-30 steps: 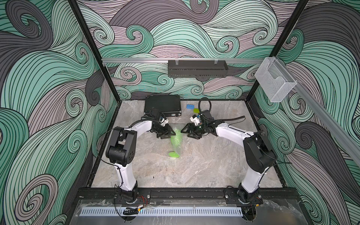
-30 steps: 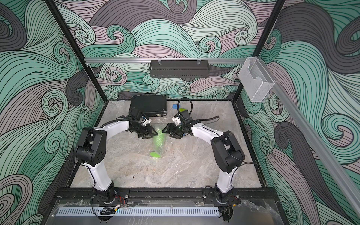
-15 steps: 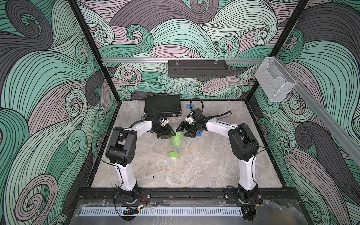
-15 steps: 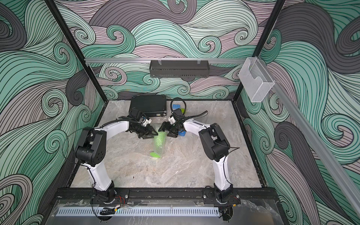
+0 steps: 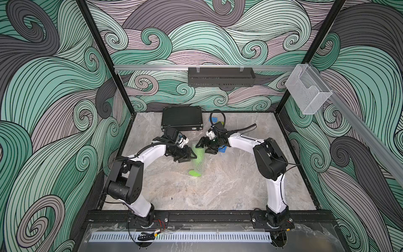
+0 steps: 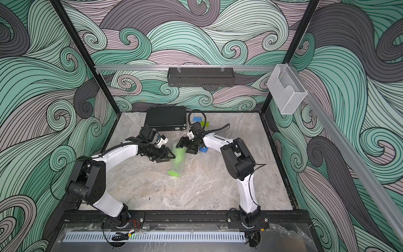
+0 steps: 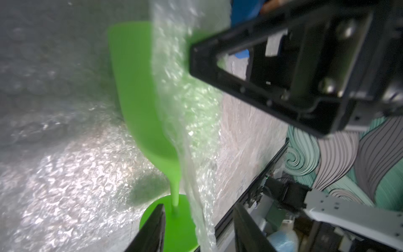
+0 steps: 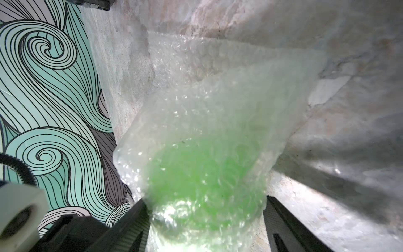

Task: Wrap wine glasses in bubble wrap
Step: Wrap the wine glass in bubble wrap.

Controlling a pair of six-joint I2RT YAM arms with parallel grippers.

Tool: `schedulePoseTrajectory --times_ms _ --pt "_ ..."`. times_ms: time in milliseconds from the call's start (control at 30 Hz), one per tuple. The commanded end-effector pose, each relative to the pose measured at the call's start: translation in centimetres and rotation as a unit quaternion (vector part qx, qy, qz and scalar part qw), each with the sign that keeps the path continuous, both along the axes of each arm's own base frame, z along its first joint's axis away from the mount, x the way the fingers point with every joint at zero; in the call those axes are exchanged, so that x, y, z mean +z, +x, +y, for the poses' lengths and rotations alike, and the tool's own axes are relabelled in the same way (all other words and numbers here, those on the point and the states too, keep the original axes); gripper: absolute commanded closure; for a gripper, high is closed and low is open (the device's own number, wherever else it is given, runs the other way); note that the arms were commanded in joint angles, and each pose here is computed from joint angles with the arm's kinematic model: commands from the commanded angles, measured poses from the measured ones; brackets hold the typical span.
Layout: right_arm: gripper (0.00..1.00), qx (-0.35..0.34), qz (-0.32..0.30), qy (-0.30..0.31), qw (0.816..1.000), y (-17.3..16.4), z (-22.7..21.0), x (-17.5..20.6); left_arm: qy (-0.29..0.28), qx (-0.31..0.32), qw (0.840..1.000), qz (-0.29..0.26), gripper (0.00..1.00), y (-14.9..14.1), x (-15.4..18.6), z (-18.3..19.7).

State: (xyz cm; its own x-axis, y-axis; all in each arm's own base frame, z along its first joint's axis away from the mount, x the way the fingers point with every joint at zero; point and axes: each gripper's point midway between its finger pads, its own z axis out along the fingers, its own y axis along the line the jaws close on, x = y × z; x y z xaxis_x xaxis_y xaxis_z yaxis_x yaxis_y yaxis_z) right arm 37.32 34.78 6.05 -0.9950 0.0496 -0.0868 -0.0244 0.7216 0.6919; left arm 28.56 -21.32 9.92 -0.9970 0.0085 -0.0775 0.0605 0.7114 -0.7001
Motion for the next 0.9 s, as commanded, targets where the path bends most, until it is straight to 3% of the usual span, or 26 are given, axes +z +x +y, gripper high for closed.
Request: schedulePoseTrajectory --times_ms 0,133,233,367,467,500,600,700,767,867 --pt "0.18 -0.018 0.015 -0.041 0.999 -0.4 -1.6 -1.6 0.014 -0.01 1.0 0.018 0.74 -1.6 -0.5 0.4" --pt "0.18 -0.016 0.011 -0.039 0.999 -0.5 -1.5 -1.5 0.017 -0.012 0.999 0.042 0.97 -2.0 -1.5 0.5" --pt "0.18 -0.018 0.01 -0.041 0.999 -0.3 -1.8 -1.3 0.049 0.002 0.998 0.042 0.97 -1.7 -2.2 1.8" --pt "0.18 -0.012 0.005 -0.039 0.999 -0.4 -1.7 -1.0 0.058 0.012 0.997 0.053 0.79 -1.6 -2.8 2.4" --pt "0.19 -0.01 -0.001 -0.039 0.999 -0.2 -1.6 -0.6 0.07 0.016 0.996 0.05 0.49 -1.4 -2.7 3.0" --pt "0.19 -0.01 -0.002 -0.04 0.999 -0.3 -1.6 -0.6 0.072 0.019 0.996 0.043 0.44 -1.3 -2.4 3.2" --pt "0.19 -0.008 -0.003 -0.043 0.999 -0.4 -1.5 -0.6 0.077 0.025 0.997 -0.004 0.37 0.2 -0.1 4.1" --pt "0.19 -0.01 -0.005 -0.041 0.999 -0.2 -1.6 -0.5 0.115 0.065 0.99 -0.04 0.28 3.0 1.3 7.5" --pt "0.19 -0.01 -0.007 -0.039 0.999 -0.3 -1.4 -0.4 0.158 0.09 0.982 -0.053 0.25 5.0 0.6 10.1" --pt "0.19 -0.011 -0.003 -0.039 0.999 -0.2 -1.4 -0.6 0.183 0.08 0.979 -0.039 0.24 7.1 -1.4 11.0"
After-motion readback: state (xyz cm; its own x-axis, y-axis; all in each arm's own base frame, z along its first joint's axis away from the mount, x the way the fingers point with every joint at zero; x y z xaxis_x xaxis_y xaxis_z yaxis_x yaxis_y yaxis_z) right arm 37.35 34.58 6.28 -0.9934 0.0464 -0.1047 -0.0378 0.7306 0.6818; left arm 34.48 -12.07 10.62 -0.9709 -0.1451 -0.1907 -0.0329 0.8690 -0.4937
